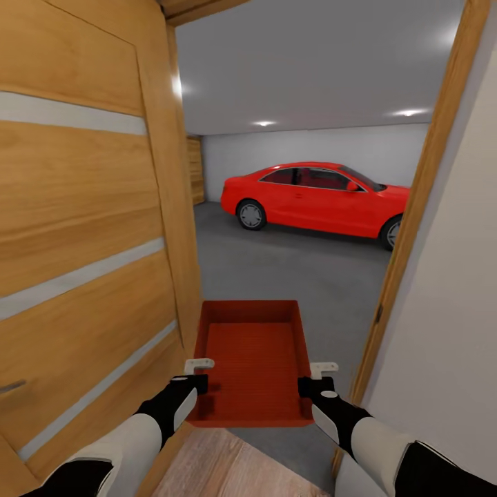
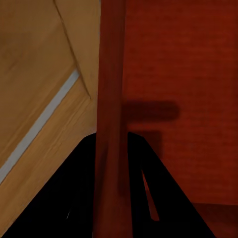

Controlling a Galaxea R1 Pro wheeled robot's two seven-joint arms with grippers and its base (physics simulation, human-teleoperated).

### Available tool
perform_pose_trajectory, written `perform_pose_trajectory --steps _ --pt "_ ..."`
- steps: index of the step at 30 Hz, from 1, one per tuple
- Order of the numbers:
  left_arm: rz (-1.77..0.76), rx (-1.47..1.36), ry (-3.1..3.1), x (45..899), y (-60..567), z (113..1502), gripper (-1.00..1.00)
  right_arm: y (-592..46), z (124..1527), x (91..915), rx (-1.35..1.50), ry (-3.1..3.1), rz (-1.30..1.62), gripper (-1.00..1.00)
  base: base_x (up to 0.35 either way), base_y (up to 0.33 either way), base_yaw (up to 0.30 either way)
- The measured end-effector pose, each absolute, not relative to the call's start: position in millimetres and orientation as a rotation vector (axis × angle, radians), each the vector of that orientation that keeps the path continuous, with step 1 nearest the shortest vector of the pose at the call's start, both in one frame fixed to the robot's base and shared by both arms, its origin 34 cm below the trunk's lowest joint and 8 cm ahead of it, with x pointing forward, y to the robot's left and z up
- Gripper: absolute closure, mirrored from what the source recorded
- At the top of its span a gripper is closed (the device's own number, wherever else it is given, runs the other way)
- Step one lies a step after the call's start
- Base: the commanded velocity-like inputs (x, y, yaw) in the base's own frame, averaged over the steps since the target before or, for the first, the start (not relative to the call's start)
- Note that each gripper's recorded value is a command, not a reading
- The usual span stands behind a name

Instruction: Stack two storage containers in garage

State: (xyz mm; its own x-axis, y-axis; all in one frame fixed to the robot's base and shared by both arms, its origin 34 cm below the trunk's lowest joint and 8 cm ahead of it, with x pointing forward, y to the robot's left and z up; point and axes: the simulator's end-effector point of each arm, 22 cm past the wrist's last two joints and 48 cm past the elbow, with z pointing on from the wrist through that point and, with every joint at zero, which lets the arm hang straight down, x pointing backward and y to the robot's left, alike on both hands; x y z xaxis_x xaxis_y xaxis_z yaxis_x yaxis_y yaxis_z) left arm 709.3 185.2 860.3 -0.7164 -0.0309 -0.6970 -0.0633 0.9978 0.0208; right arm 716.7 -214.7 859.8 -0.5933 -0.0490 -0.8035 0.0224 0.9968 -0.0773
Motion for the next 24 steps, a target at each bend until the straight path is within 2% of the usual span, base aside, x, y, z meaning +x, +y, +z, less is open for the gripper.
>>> perform_pose_trajectory --steps 8,21,24 --pt "0.055 -0.065 2.37 709.1 185.5 860.4 1.0 -214.4 859.8 716.5 -0.019 2.204 -0.098 1.0 0.056 0.055 -0.242" --pt "0.055 -0.065 2.37 709.1 185.6 860.5 1.0 -214.3 859.9 716.4 -0.018 2.204 -0.098 1.0 0.184 0.214 -0.238" --pt "0.055 -0.065 2.37 709.1 185.5 860.6 1.0 -214.4 859.9 716.4 -0.019 2.204 -0.097 1.0 0.191 0.221 -0.118"
